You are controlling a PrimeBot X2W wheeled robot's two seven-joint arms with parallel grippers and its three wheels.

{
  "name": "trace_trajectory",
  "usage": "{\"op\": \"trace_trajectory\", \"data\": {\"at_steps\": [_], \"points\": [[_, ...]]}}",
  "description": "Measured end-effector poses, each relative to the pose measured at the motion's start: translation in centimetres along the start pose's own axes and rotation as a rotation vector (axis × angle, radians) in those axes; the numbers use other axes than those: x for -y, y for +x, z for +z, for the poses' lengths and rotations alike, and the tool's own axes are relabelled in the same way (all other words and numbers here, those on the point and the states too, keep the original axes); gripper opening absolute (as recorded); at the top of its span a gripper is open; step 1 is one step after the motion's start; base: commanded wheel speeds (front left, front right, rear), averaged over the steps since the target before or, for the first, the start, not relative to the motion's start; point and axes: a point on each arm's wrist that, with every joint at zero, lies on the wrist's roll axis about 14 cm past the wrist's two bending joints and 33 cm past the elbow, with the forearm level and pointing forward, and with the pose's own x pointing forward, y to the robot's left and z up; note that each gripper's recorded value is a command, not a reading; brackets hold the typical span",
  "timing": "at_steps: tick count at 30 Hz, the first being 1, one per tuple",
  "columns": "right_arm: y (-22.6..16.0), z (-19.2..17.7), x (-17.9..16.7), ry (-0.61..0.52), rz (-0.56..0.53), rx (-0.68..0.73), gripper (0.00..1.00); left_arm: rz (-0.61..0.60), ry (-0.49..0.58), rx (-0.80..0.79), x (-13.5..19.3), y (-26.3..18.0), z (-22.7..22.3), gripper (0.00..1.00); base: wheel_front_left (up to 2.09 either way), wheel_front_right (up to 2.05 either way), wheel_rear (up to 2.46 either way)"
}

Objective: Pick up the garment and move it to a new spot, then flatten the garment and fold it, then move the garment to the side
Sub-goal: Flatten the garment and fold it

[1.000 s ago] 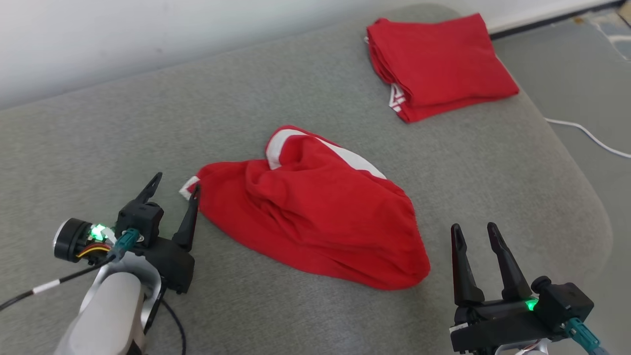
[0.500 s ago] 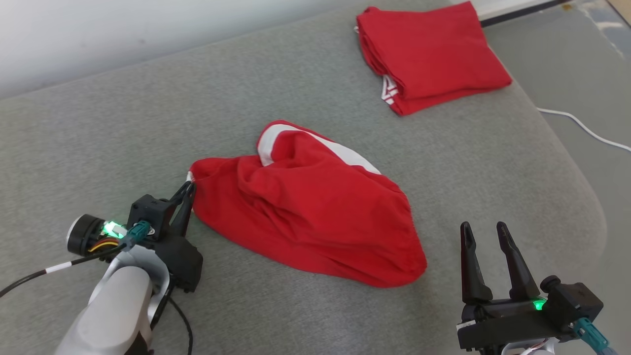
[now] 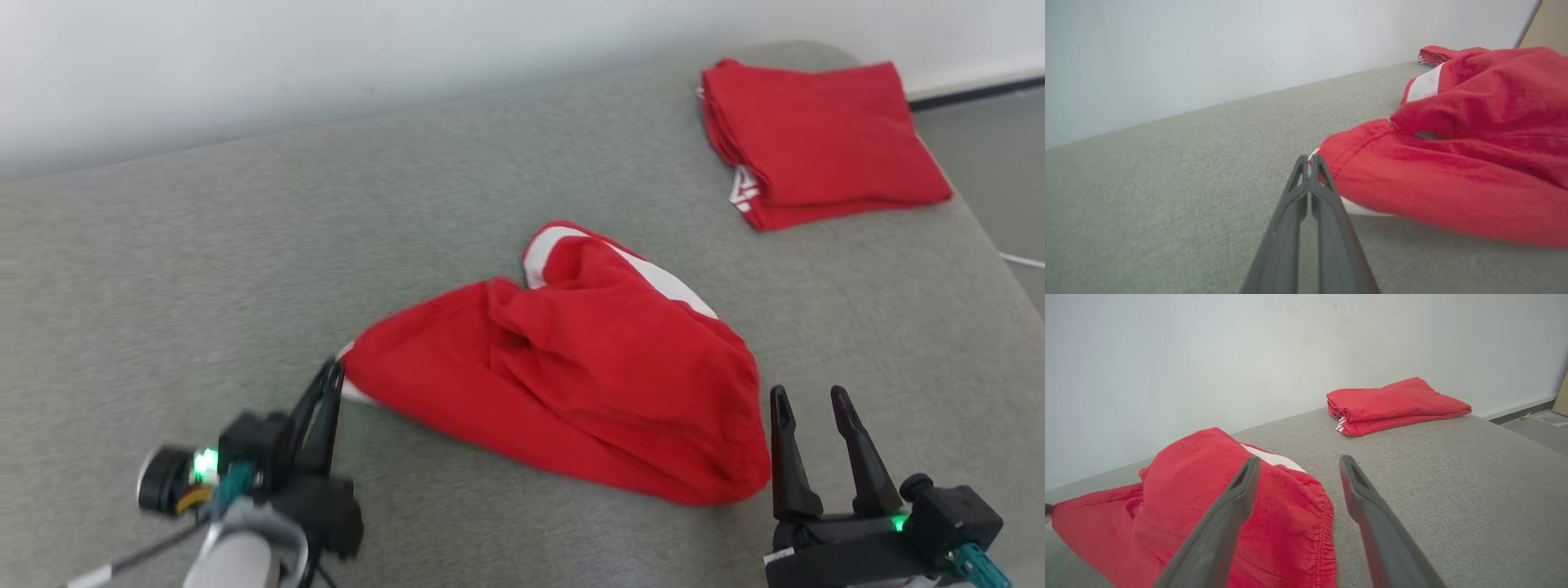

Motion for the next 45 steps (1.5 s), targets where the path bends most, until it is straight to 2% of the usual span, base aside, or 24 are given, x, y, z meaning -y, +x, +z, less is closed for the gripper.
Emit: {"op": "trace_trajectory", "data": {"at_steps": [6,15,22,23,24,25,36,45], "points": [[0.3,-0.2,-1.7,0.006,0.054,-0.002,1.0,0.168,-0.054,-0.032,-2.6,-6.2,-2.1,0.0,0.0,0.0,0.0],[0.7,-0.5,-3.8,0.012,0.12,-0.007,1.0,0.383,-0.16,-0.088,-4.0,-13.8,-5.0,0.0,0.0,0.0,0.0],[0.6,-0.6,-4.7,0.013,0.149,-0.008,1.0,0.452,-0.192,-0.119,-4.7,-16.7,-6.3,0.0,0.0,0.0,0.0],[0.6,-0.6,-4.8,0.013,0.15,-0.009,1.0,0.456,-0.189,-0.118,-4.7,-16.8,-6.2,0.32,0.0,0.0,0.0],[0.6,-0.6,-4.8,0.013,0.152,-0.01,1.0,0.46,-0.18,-0.11,-4.9,-16.8,-5.9,0.96,0.0,0.0,0.0],[0.6,-0.6,-4.7,0.011,0.153,-0.01,1.0,0.464,-0.174,-0.098,-5.0,-16.7,-5.6,1.0,0.0,0.0,0.0],[0.7,-2.3,-3.1,-0.014,0.127,-0.071,1.0,0.477,-0.117,0.091,-5.9,-15.4,0.4,1.0,0.0,0.0,0.0],[1.9,-5.0,-3.6,-0.028,0.156,-0.168,1.0,0.472,-0.1,0.122,-5.9,-15.2,1.4,1.0,0.0,0.0,0.0]]}}
